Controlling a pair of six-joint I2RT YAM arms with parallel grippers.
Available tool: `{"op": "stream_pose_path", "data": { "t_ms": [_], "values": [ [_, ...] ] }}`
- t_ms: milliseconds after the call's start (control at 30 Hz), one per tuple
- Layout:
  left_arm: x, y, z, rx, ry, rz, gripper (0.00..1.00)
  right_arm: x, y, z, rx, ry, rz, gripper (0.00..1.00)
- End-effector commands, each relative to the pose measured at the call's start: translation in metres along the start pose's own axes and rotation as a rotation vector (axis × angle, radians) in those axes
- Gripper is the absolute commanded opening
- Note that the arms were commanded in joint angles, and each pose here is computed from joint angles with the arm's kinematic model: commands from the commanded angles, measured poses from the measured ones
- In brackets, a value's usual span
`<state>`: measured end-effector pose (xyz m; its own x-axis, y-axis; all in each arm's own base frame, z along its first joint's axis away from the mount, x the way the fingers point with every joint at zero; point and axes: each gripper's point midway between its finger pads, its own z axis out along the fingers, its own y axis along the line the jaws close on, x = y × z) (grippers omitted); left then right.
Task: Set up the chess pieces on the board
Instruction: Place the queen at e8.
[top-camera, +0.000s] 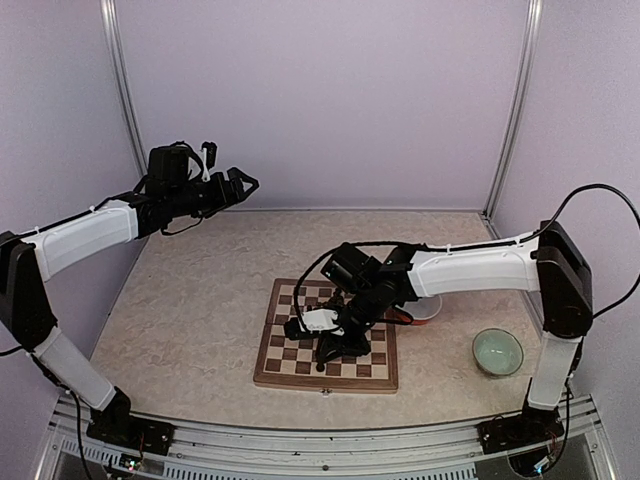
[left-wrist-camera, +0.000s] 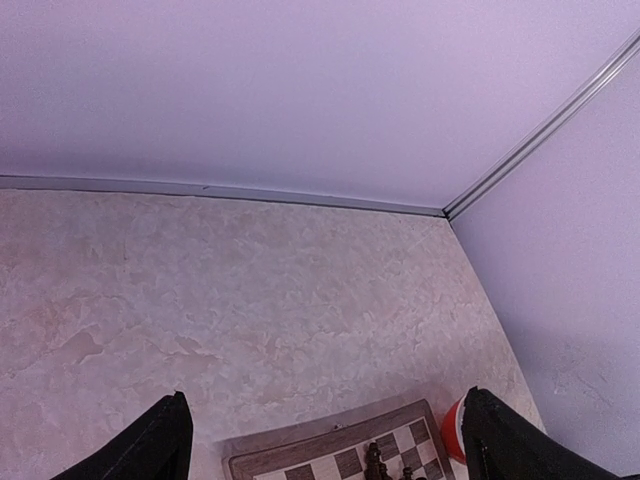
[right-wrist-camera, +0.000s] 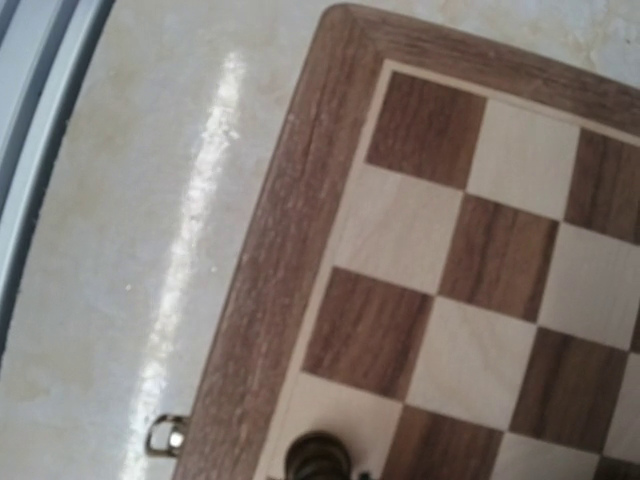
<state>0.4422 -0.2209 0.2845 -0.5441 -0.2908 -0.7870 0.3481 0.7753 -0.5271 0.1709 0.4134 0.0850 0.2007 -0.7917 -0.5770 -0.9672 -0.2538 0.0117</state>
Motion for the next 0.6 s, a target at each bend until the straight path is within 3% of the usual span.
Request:
{"op": "stream_pose_path", "data": {
  "t_ms": [0, 133, 367, 467, 567],
  "values": [
    [-0.012, -0.006, -0.003, 0.016, -0.016, 0.025, 0.93, -0.009, -0.007, 0.005, 0.014, -0.007, 0.003, 0.0],
    [-0.012, -0.007, -0.003, 0.017, -0.014, 0.027, 0.93, -0.009, -0.007, 0.009, 0.012, 0.003, 0.006, 0.01],
    [-0.013, -0.008, -0.004, 0.022, -0.015, 0.029, 0.93, -0.006, -0.003, 0.012, 0.001, 0.014, -0.001, 0.14],
    [-0.013, -0.008, -0.004, 0.023, -0.013, 0.029, 0.93, -0.007, 0.0, 0.01, -0.008, 0.012, -0.004, 0.23],
    [-0.013, -0.008, -0.003, 0.024, -0.011, 0.031, 0.93, -0.01, 0.003, 0.004, -0.017, 0.01, -0.016, 0.39]
  ]
}}
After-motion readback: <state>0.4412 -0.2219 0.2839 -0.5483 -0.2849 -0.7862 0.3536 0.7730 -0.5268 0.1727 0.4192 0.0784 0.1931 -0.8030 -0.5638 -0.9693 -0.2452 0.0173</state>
